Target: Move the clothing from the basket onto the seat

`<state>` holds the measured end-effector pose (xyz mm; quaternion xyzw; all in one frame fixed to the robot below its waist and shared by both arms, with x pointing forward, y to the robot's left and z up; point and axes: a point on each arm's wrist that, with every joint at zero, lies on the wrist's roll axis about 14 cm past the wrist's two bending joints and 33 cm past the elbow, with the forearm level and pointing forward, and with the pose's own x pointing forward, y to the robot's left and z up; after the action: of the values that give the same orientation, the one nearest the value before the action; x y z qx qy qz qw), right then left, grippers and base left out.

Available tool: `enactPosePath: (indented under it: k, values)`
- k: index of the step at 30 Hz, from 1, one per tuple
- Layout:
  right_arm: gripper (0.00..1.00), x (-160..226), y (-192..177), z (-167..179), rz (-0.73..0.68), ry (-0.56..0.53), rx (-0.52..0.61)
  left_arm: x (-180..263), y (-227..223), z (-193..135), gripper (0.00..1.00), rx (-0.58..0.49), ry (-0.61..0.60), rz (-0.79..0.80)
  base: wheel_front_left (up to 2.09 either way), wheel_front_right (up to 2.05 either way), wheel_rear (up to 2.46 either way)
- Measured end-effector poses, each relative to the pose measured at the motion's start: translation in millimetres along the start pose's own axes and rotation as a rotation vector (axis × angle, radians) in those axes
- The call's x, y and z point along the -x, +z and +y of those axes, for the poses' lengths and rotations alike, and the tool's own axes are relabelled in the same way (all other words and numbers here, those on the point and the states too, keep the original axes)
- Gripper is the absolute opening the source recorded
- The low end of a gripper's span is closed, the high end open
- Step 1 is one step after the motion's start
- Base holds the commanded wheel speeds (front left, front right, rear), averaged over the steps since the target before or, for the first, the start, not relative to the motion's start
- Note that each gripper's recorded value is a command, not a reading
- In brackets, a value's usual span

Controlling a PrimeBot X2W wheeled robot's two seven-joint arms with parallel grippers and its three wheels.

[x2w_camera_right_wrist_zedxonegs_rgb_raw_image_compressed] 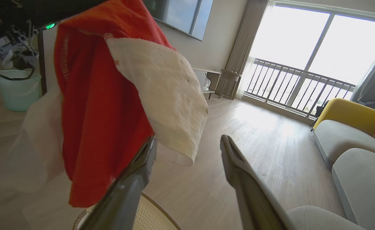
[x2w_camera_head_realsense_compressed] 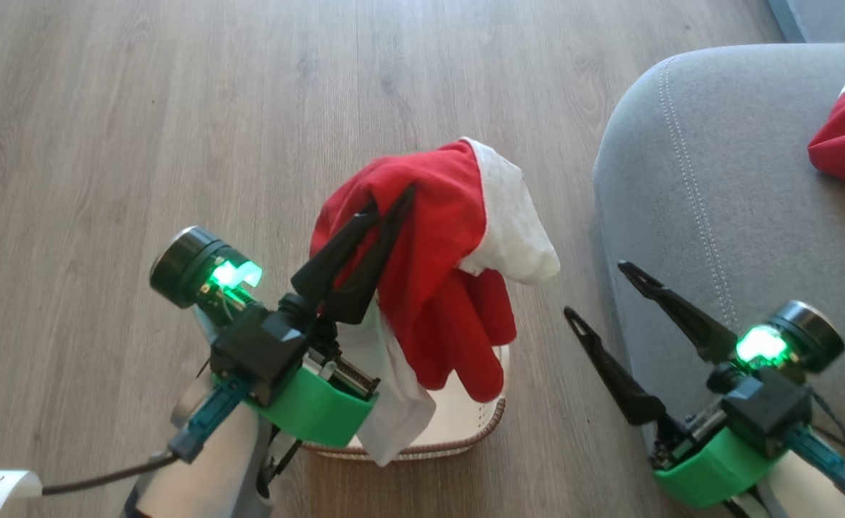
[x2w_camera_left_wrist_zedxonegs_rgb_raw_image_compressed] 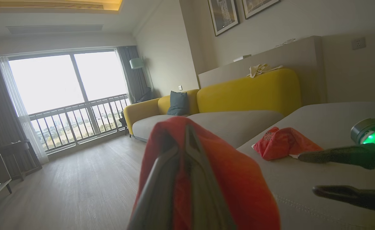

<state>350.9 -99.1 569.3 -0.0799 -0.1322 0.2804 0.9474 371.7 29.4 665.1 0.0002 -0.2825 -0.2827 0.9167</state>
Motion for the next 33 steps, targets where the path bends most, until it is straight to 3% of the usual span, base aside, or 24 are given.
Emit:
enactPosePath:
  k: [13, 25, 26, 27, 33]
  values:
    - [1.00, -27.5, -1.5, 21.2, -0.003, 0.185, 0.077, 0.2, 5.6, -46.7, 0.00, 0.017, -0.167, -0.014, 0.00, 0.00, 0.00]
    - [1.00, -45.8, -11.1, 66.6, 0.006, 0.368, 0.084, 5.9, 7.7, -68.9, 0.00, 0.000, -0.267, -0.009, 0.00, 0.00, 0.00]
    - [0.87, -47.1, -11.1, 70.1, 0.004, 0.376, 0.080, 6.3, 7.8, -69.1, 0.00, -0.001, -0.268, -0.009, 0.00, 0.00, 0.00]
    - [0.00, -48.5, -10.7, 73.4, 0.002, 0.384, 0.075, 6.8, 7.8, -69.5, 0.00, -0.001, -0.269, -0.008, 0.00, 0.00, 0.00]
    - [0.00, -60.8, 1.0, 76.2, -0.041, 0.352, -0.001, 9.7, 8.6, -70.4, 0.00, -0.004, -0.269, -0.004, 0.00, 0.00, 0.00]
